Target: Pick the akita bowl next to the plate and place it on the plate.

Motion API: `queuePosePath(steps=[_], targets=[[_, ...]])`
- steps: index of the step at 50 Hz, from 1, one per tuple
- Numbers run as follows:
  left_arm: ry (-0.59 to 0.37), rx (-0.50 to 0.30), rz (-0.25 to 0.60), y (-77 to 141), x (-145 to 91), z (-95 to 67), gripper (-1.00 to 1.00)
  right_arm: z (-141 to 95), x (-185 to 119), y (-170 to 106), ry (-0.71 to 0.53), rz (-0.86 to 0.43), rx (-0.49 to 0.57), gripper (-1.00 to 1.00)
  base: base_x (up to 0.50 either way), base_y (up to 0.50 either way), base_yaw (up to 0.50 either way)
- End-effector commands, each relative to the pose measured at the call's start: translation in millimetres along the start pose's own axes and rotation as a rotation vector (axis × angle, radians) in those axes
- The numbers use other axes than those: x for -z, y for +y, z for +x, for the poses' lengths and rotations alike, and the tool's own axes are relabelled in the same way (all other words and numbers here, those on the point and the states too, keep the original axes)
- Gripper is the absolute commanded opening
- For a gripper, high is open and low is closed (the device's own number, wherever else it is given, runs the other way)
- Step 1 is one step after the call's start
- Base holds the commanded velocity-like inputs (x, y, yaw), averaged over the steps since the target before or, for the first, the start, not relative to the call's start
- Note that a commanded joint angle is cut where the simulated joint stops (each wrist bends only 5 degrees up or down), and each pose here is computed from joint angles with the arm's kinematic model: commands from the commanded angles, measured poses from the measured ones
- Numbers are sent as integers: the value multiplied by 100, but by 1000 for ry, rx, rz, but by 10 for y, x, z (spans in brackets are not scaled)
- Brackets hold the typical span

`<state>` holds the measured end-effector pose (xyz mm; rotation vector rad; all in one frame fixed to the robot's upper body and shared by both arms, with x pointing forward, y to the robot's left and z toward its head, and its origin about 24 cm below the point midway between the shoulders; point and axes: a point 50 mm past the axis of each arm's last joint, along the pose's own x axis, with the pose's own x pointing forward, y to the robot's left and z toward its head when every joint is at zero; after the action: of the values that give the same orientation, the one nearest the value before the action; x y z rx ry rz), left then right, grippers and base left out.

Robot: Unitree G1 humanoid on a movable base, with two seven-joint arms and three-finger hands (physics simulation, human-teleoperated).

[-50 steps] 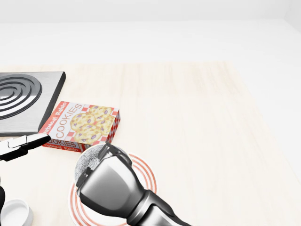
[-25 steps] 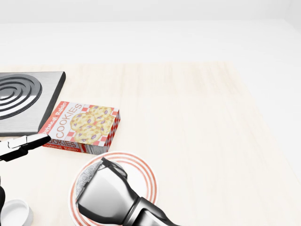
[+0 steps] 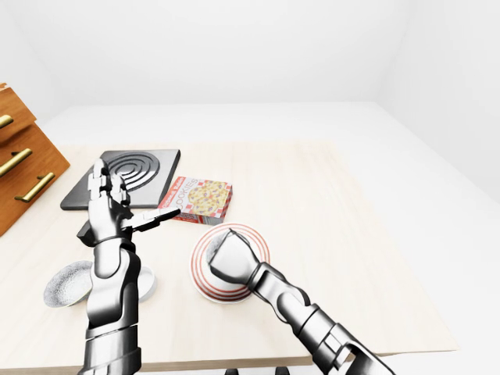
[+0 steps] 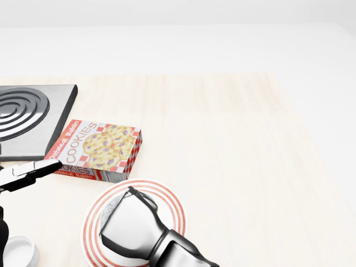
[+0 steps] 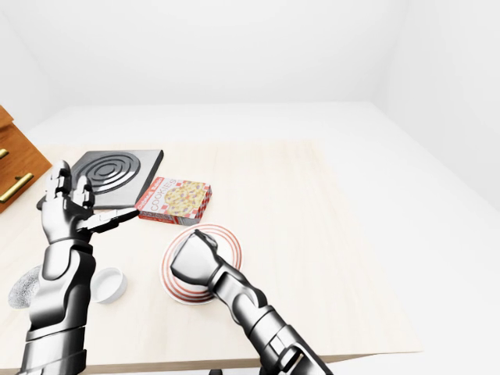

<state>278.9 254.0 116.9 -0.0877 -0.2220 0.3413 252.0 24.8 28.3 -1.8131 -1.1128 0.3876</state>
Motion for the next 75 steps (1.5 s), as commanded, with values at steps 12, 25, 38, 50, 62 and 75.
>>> queuePosePath(steps=[12,25,38,50,62,75], targets=[[10,1,-1,-3,24,6,100,13,52,126,11,13,-62,-100,0,0,0],[9,1,0,-4,21,2,100,18,17,146,-1,21,-73,-100,0,0,0],[3,3,-1,-6,8,-8,100,13,-31,170,-21,26,-87,-100,0,0,0],[5,5,0,-9,14,-6,100,24,-25,236,-15,44,-125,-100,0,0,0],[2,5,0,-14,6,-10,100,19,-35,284,-20,54,-152,-100,0,0,0],[8,6,0,-17,21,-7,100,14,-50,306,-26,59,-166,-100,0,0,0]])
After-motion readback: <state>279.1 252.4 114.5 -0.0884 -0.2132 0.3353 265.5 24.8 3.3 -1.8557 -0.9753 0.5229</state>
